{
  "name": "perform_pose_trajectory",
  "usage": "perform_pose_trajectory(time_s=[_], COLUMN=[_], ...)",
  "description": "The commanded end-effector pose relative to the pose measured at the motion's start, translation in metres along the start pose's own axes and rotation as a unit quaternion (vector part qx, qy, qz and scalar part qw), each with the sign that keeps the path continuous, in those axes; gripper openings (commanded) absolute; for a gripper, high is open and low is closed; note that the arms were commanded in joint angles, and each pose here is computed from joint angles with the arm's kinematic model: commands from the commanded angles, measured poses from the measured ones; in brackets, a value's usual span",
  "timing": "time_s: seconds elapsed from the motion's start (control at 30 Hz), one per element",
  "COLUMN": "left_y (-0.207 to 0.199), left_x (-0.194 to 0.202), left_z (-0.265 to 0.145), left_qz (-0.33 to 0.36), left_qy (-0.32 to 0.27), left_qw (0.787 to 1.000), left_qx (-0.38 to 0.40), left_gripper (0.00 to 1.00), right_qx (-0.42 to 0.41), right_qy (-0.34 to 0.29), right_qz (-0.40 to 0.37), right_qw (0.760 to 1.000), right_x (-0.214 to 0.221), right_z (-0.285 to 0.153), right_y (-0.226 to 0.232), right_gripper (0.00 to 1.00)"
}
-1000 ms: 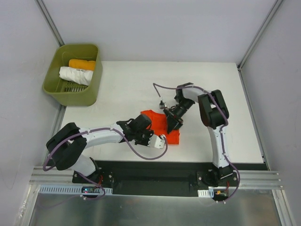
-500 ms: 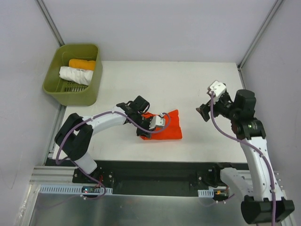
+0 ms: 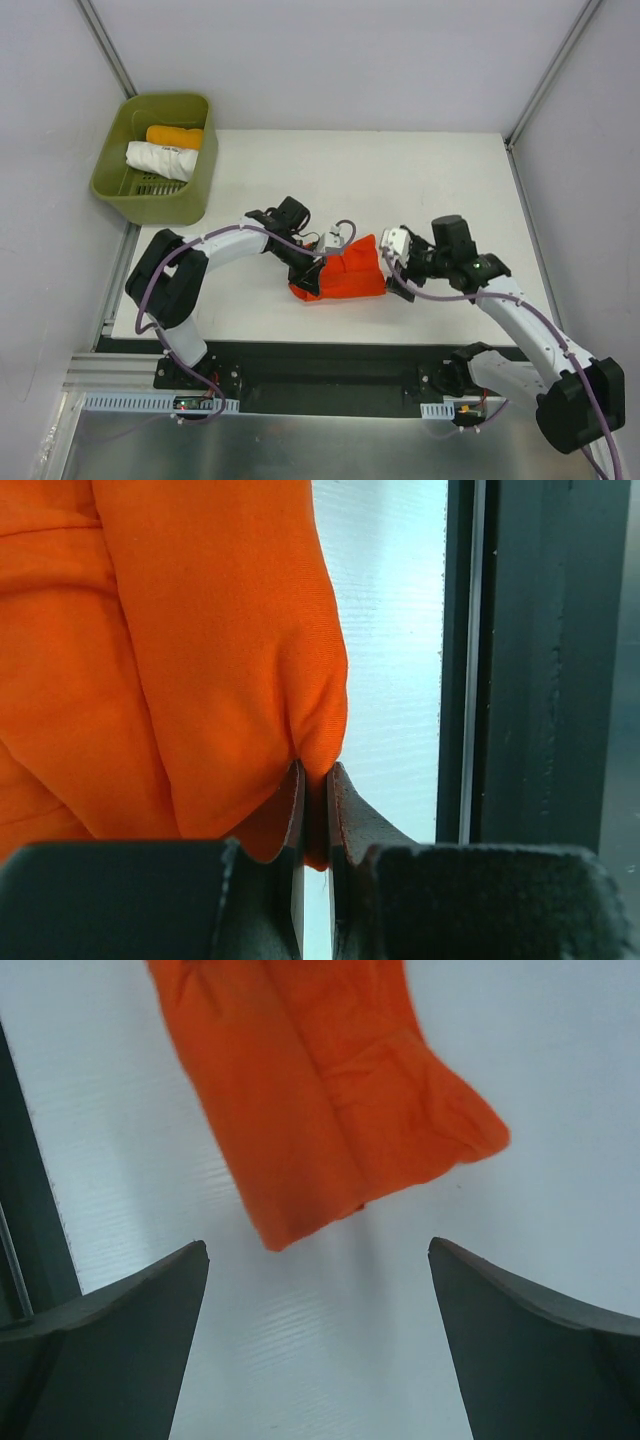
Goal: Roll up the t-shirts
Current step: Roll the T-shirt to the center of the board.
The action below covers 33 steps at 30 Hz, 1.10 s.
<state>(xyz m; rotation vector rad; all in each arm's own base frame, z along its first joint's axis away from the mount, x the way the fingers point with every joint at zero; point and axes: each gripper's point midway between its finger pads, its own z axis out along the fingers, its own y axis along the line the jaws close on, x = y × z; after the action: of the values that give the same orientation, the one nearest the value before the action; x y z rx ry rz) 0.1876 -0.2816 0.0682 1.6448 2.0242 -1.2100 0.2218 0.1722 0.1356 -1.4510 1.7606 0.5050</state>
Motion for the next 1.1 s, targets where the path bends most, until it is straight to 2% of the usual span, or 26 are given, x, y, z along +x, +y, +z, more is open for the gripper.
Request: perform_pose_trajectory(time_s=[0.0,0.17,0.57,0.6,0.63,0.7,0.73,0.8,0.83,0.87,0.93,1.0,1.03,1.07], left_y=[-0.003,0.000,0.006,0.006,0.007,0.008,0.008,0.009,0.008,0.007,0.006,0.001,-0.001,-0.005], left_x=[-0.018,-0.021,-0.022,-0.022,-0.023,-0.024,-0.023,-0.022,-0.022,-0.021,-0.020,-0.017,-0.014,-0.014], left_z=[-0.010,-0.012,-0.017,-0.018,-0.018,-0.020,-0.021,-0.022,-0.023,-0.024,-0.025,-0.026,-0.026,-0.026], left_qz=[-0.039,-0.072,-0.102,-0.104,-0.104,-0.108,-0.113,-0.118,-0.120,-0.124,-0.132,-0.152,-0.163,-0.180], left_qy=[-0.042,-0.061,-0.078,-0.081,-0.082,-0.088,-0.090,-0.092,-0.094,-0.094,-0.094,-0.093,-0.091,-0.091], left_qw=[0.998,0.994,0.990,0.989,0.989,0.988,0.987,0.986,0.986,0.986,0.985,0.982,0.980,0.976], left_qx=[0.033,0.054,0.064,0.064,0.065,0.066,0.067,0.067,0.067,0.068,0.067,0.069,0.072,0.077], left_gripper=[0.00,0.00,0.00,0.00,0.00,0.00,0.00,0.00,0.00,0.00,0.00,0.00,0.00,0.00], right_qx=[-0.005,-0.044,-0.072,-0.076,-0.076,-0.075,-0.072,-0.073,-0.086,-0.089,-0.132,-0.164,-0.204,-0.230], right_qy=[-0.035,-0.033,0.007,0.018,0.021,0.033,0.033,0.046,0.059,0.061,0.080,0.068,0.091,0.087], right_qz=[-0.168,-0.210,-0.239,-0.236,-0.234,-0.234,-0.230,-0.228,-0.221,-0.218,-0.198,-0.193,-0.170,-0.160], right_qw=[0.985,0.976,0.968,0.969,0.969,0.969,0.970,0.970,0.970,0.970,0.968,0.965,0.960,0.956], right_x=[-0.013,-0.009,0.015,0.021,0.021,0.024,0.022,0.025,0.030,0.026,0.033,0.021,0.032,0.028], right_z=[0.020,0.049,0.096,0.099,0.101,0.104,0.105,0.106,0.104,0.103,0.094,0.085,0.073,0.068], right_y=[0.009,0.026,0.026,0.027,0.027,0.027,0.024,0.022,0.025,0.022,0.035,0.038,0.052,0.058], right_gripper=[0.96,0.96,0.96,0.93,0.83,0.73,0.63,0.52,0.40,0.33,0.19,0.14,0.13,0.12])
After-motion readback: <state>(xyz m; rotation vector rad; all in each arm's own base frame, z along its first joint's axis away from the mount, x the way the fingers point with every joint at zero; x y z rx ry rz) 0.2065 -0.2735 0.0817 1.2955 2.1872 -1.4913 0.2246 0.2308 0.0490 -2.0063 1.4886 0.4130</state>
